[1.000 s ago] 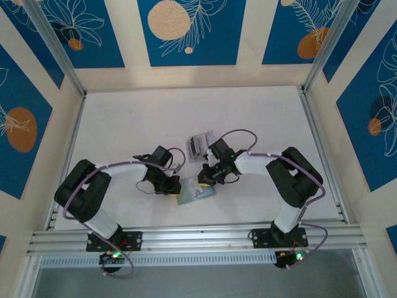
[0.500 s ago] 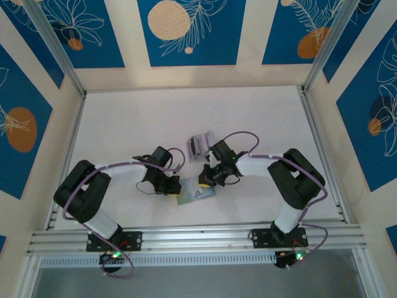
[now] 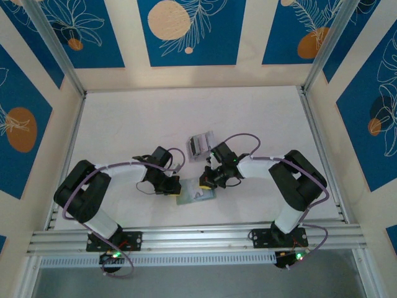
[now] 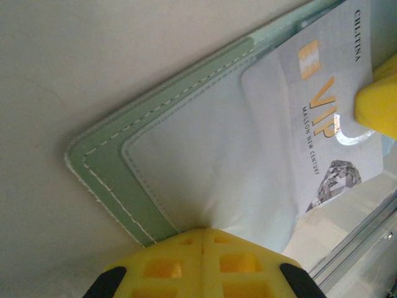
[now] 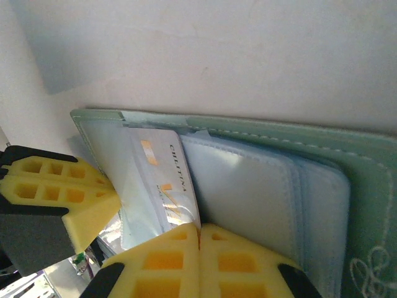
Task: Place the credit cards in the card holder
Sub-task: Insert the credit card into the card slot.
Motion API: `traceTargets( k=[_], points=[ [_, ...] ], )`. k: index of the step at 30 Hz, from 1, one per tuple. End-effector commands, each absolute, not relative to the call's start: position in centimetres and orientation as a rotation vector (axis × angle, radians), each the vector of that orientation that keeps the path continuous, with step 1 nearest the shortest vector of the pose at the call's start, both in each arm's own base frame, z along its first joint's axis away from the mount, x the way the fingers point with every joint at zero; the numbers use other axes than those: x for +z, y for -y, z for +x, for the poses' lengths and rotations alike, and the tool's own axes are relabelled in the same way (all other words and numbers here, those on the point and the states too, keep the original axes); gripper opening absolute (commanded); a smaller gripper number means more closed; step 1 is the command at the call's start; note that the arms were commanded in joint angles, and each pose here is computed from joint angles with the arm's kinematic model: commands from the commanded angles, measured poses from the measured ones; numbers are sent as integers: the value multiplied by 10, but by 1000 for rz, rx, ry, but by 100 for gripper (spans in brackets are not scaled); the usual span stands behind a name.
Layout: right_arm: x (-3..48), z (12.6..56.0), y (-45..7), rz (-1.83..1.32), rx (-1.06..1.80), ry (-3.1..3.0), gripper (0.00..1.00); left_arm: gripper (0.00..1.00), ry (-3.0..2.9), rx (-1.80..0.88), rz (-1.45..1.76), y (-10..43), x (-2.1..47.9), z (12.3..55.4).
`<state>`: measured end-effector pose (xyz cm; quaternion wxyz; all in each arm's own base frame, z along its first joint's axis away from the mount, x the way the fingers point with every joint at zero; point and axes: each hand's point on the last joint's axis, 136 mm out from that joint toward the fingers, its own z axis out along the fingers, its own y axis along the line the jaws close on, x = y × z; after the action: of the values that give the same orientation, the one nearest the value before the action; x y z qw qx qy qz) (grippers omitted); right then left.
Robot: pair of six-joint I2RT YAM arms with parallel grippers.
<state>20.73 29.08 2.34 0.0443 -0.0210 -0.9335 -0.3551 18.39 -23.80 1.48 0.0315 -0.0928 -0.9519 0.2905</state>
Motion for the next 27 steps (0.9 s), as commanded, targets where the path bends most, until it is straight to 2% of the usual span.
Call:
traceTargets(
  k=[1,14,27],
  points=[
    [10,176,-291,-43,-1017,2767,0,5,2918,652,-235,212,-28,161],
    [5,183,-282,-81,-1065,2731,0,3,2975,474,-194,190,-35,161],
    [9,187,-295,-79,-1108,2684,0,4,3055,203,-418,187,-31,159]
  ],
)
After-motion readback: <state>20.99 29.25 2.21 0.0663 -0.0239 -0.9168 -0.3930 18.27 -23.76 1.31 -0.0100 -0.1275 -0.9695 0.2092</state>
